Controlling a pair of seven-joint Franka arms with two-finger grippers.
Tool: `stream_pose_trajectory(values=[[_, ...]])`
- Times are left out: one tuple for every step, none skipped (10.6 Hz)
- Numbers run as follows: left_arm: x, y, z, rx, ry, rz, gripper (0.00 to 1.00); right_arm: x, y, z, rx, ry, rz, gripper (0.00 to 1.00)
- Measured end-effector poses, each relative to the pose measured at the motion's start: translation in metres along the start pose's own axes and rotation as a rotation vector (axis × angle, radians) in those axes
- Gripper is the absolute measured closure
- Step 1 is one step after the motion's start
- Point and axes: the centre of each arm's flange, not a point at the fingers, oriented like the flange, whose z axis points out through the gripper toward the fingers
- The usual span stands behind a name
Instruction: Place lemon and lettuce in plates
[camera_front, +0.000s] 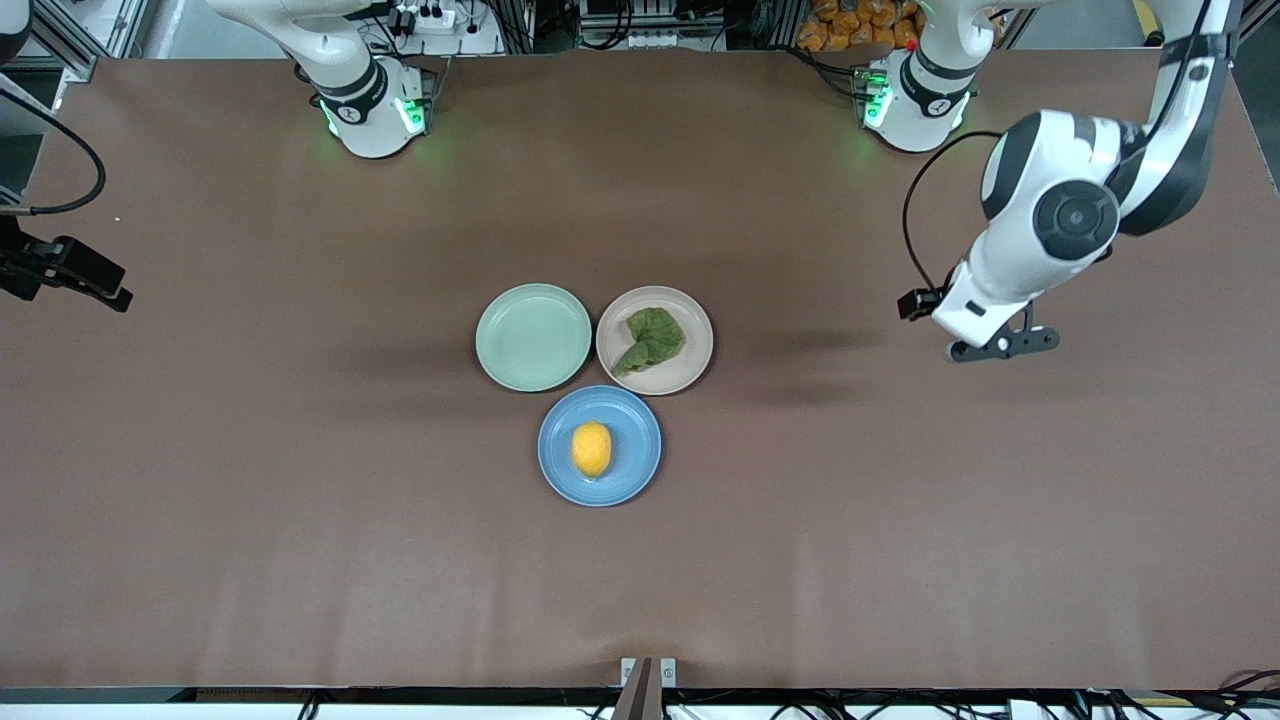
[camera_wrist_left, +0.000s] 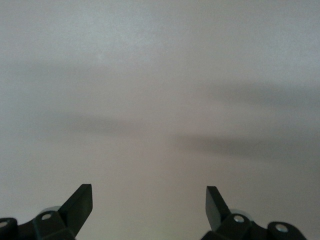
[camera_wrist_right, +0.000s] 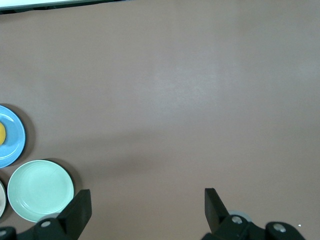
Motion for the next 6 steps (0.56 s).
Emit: stream_pose_trajectory(values=[[-0.003, -0.001, -0.005, -0.004, 0.011, 0.004, 0.0, 0.0, -0.001, 0.0, 0.0, 0.001, -0.001, 0.0], [-0.002, -0.002, -0.012, -0.012, 0.028, 0.012, 0.0, 0.0, 0.0, 0.0, -0.001, 0.001, 0.0, 0.0], [0.002, -0.001, -0.025, -0.024, 0.059, 0.012, 0.0, 0.0, 0.002, 0.0, -0.001, 0.0, 0.003, 0.0], [0.007, -0.001, -0.045, -0.04, 0.101, 0.009, 0.0, 0.0, 0.003, 0.0, -0.001, 0.001, 0.005, 0.0], [0.012, -0.001, -0.069, -0.062, 0.145, 0.003, 0.0, 0.0, 0.003, -0.001, -0.001, 0.003, 0.006, 0.0], [0.016, 0.0, -0.092, -0.082, 0.187, 0.0, 0.0, 0.0, 0.003, -0.002, -0.001, 0.004, 0.006, 0.0]])
